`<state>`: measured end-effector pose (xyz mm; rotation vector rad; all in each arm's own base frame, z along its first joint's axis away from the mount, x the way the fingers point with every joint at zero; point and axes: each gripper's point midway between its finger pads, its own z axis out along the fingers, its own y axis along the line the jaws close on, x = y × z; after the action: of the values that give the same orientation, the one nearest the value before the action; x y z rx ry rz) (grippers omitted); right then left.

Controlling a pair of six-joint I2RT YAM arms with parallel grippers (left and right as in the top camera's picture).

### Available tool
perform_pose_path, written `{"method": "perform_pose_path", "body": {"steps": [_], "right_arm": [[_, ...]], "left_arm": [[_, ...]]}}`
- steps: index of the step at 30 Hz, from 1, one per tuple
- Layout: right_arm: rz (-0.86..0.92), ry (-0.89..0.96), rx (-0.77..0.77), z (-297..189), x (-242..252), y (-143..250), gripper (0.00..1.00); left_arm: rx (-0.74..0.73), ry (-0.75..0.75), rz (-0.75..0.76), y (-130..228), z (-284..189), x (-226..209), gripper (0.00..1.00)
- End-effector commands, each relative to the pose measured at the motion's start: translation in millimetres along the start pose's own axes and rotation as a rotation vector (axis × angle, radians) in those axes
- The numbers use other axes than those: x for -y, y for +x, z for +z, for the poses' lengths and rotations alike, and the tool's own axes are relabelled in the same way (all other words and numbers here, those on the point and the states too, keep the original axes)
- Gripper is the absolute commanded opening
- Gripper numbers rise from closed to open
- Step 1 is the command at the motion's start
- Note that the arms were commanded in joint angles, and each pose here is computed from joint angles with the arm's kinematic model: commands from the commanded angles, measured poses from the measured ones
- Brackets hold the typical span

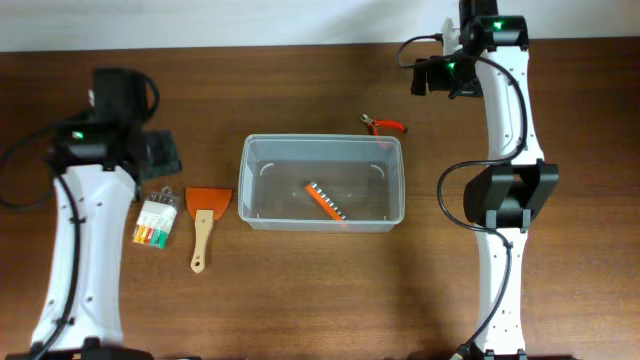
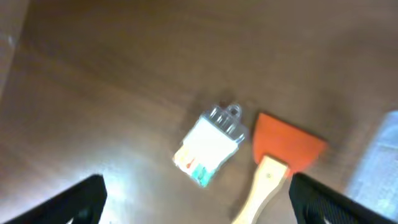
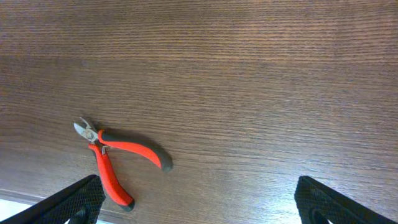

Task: Pack container
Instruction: 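Lower the left gripper toward the clear-packaged bit set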

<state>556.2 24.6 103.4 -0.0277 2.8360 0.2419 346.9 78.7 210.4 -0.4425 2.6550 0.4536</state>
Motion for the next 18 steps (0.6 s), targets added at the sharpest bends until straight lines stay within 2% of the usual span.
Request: {"method": "perform_pose_path", "body": {"steps": [1, 6, 10, 14, 18], "right_arm": [[-0.007, -0.009, 0.025, -8, -4, -5, 0.99], [-0.007, -0.009, 0.025, -8, -4, -5, 0.99], [-0.007, -0.009, 0.025, -8, -4, -5, 0.99], [-0.007, -0.009, 0.025, -8, -4, -5, 0.99], [-0.007, -0.009, 0.025, -8, -4, -5, 0.99]], "left_arm": [[-0.057, -0.073, 0.187, 28, 48, -6, 0.96], [-0.043, -0.072, 0.265, 42, 87, -7, 0.99], [-0.062, 0.091, 0.284, 51, 108, -3, 1.00], [-0.081, 0.147, 0.259, 52, 131, -14, 0.99], [-0.127, 0.210, 0.277, 62, 153, -7, 1.00]]}}
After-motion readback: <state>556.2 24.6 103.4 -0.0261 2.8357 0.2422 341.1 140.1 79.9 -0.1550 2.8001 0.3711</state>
